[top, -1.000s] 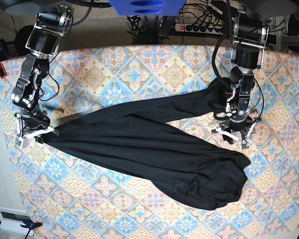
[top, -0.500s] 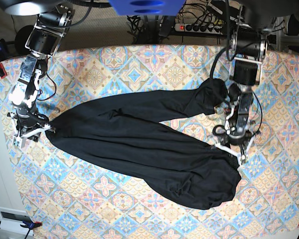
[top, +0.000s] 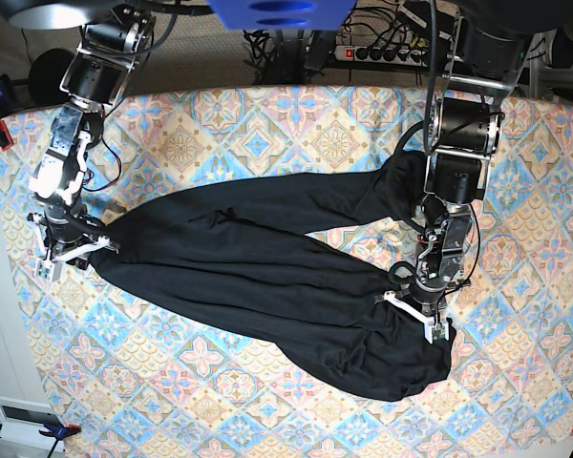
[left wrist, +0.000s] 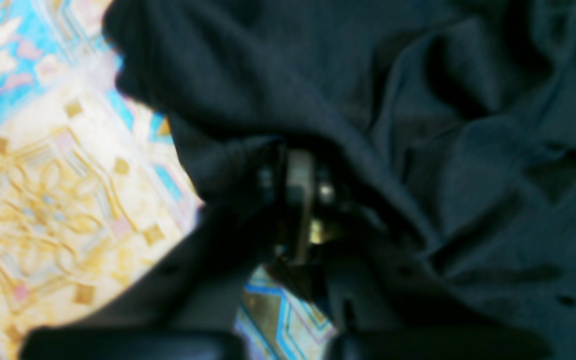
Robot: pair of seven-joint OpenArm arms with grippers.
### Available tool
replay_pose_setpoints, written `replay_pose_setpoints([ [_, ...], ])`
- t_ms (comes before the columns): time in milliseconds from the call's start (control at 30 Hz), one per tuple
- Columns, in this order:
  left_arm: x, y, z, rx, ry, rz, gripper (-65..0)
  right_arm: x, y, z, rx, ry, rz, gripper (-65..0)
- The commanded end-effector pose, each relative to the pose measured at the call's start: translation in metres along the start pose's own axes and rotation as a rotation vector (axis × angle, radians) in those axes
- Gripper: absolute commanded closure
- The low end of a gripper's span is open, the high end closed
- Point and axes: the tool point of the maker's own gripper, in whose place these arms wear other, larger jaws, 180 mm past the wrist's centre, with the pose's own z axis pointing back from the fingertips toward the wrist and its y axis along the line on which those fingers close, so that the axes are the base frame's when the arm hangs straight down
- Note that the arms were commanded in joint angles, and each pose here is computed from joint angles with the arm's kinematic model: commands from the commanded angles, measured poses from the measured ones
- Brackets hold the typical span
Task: Layout the t-shirt on the table in an organized manner, then fold the t-shirt properly
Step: 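Release and move the left gripper to grasp the shirt's middle edge, then drag the grasped edge outward with the left gripper to flatten the shirt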
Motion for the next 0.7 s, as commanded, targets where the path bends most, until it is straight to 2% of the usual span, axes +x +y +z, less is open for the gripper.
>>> replay_pose_setpoints([
  [0, 0.046, -0.007, 0.005, -0.023, -0.107, -0.005, 0.0, 0.024, -0.002, 0.002, -0.001, -0.068, 0.005, -11.9],
  [100, 0.068, -0.003, 0.023, -0.054, -0.135, -0.012, -0.2, 0.024, -0.002, 0.002, -0.001, -0.068, 0.005, -11.9],
  [267, 0.09, 0.008, 0.08, -0.083, -0.215, 0.016, 0.0, 0.025, -0.002, 0.002, -0.001, -0.07, 0.004, -11.9],
  [467, 0.078, 0.013, 0.142, -0.103, -0.218, -0.019, 0.0, 0.024, -0.002, 0.002, 0.0, -0.069, 0.003, -11.9],
  [667, 0.076, 0.021, 0.198, -0.117, -0.24, -0.103, 0.0, 0.024, -0.002, 0.002, 0.0, -0.066, 0.003, -11.9],
])
